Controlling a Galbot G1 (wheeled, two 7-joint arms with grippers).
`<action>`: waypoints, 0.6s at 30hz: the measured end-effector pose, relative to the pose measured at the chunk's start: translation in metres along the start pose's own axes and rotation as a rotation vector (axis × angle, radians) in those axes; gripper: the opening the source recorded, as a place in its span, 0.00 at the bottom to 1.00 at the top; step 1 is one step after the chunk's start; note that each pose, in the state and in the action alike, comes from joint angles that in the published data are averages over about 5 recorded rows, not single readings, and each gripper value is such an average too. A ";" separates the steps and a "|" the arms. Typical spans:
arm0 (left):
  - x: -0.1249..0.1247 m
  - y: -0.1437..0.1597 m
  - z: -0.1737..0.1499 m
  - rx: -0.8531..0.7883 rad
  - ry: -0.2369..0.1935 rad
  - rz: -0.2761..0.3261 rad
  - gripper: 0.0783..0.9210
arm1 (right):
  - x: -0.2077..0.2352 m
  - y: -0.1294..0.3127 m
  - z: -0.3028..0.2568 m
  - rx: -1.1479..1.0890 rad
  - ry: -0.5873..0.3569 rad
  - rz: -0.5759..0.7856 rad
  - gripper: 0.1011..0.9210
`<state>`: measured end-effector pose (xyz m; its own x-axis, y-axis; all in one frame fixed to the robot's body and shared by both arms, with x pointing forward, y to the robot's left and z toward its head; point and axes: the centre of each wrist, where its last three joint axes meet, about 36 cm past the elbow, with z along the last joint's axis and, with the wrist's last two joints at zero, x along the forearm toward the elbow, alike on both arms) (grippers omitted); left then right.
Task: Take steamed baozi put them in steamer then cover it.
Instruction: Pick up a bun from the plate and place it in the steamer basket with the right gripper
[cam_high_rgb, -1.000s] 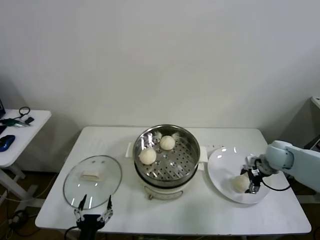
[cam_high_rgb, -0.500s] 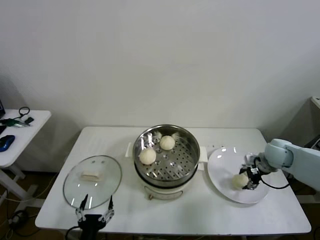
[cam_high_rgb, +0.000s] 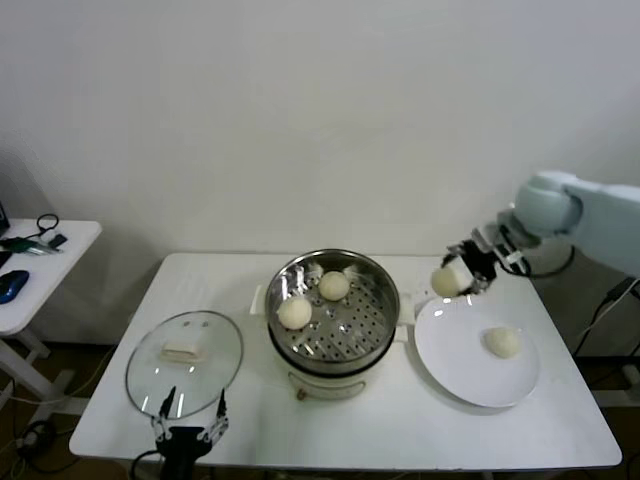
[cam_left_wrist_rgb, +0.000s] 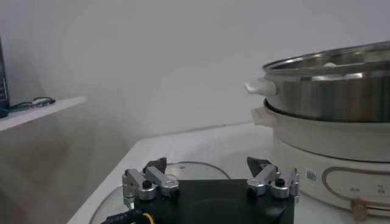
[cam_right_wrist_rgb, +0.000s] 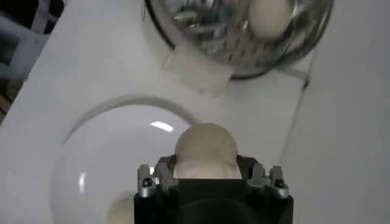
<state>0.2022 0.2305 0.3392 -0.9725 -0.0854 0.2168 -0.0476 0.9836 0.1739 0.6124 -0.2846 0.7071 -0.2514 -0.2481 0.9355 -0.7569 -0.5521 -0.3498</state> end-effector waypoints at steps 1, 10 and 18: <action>0.000 0.000 0.000 0.000 0.001 -0.001 0.88 | 0.006 -0.009 -0.014 0.063 -0.009 0.003 0.70; 0.001 0.005 -0.002 0.000 -0.004 -0.023 0.88 | -0.003 -0.052 -0.118 0.527 -0.067 -0.029 0.70; 0.004 0.010 -0.002 -0.007 -0.010 -0.043 0.88 | -0.061 -0.054 -0.164 0.734 -0.114 -0.094 0.70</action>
<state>0.1987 0.2397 0.3437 -0.9717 -0.1259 0.1999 -0.0877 0.9780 0.1895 0.5699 -0.1094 0.6766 -0.1115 -0.2325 0.9662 -0.1646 -0.9545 -0.2487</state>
